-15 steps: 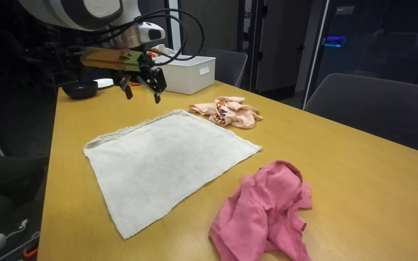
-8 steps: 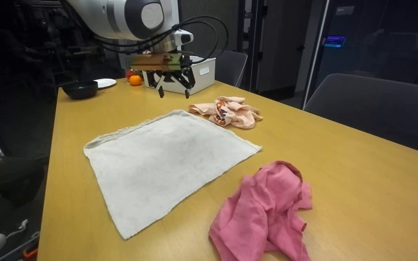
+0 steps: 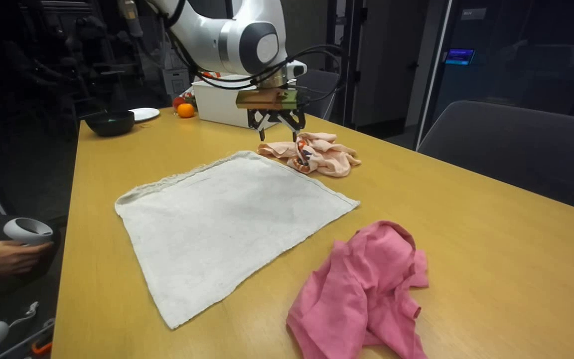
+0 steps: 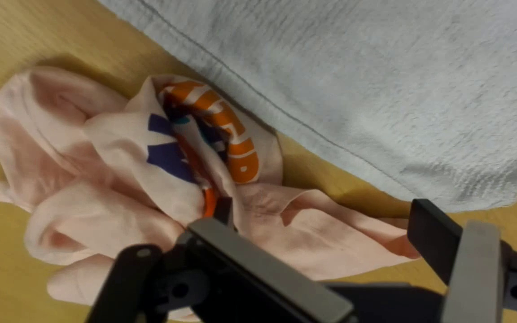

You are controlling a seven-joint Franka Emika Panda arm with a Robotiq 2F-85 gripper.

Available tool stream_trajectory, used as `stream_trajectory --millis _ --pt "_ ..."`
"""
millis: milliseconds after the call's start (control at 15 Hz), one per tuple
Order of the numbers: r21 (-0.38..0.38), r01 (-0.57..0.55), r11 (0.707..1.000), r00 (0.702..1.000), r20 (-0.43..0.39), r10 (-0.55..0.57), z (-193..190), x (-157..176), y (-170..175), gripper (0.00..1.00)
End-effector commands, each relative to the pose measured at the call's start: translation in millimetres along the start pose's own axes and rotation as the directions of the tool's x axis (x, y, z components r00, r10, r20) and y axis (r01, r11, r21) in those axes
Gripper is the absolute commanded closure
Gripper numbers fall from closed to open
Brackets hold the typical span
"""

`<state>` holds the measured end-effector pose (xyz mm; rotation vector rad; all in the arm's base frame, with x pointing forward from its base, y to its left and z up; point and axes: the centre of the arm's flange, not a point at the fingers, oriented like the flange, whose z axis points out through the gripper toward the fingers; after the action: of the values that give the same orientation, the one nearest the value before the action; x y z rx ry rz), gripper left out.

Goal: Put the two t-shirts on the white towel then fold the towel into a triangle once.

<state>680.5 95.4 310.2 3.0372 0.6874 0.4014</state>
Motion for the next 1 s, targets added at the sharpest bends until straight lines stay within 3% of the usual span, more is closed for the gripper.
stream_trajectory --millis 0,200,533,600,733,933 --pt "-0.039 -0.01 0.999 1.0 0.015 0.01 29.9 49.8 41.2 0.0" --pt "-0.062 -0.014 0.998 0.999 0.037 0.017 50.9 57.3 65.1 0.0" --pt "-0.024 -0.018 1.0 0.997 0.08 0.02 81.8 60.1 80.9 0.02" --pt "-0.008 -0.023 1.0 0.997 0.077 0.024 81.7 60.1 79.3 0.26" --pt "0.015 -0.043 0.999 0.997 0.064 0.042 78.5 61.2 76.3 0.3" --pt "0.029 -0.061 0.998 0.996 0.068 0.059 75.8 60.1 79.2 0.54"
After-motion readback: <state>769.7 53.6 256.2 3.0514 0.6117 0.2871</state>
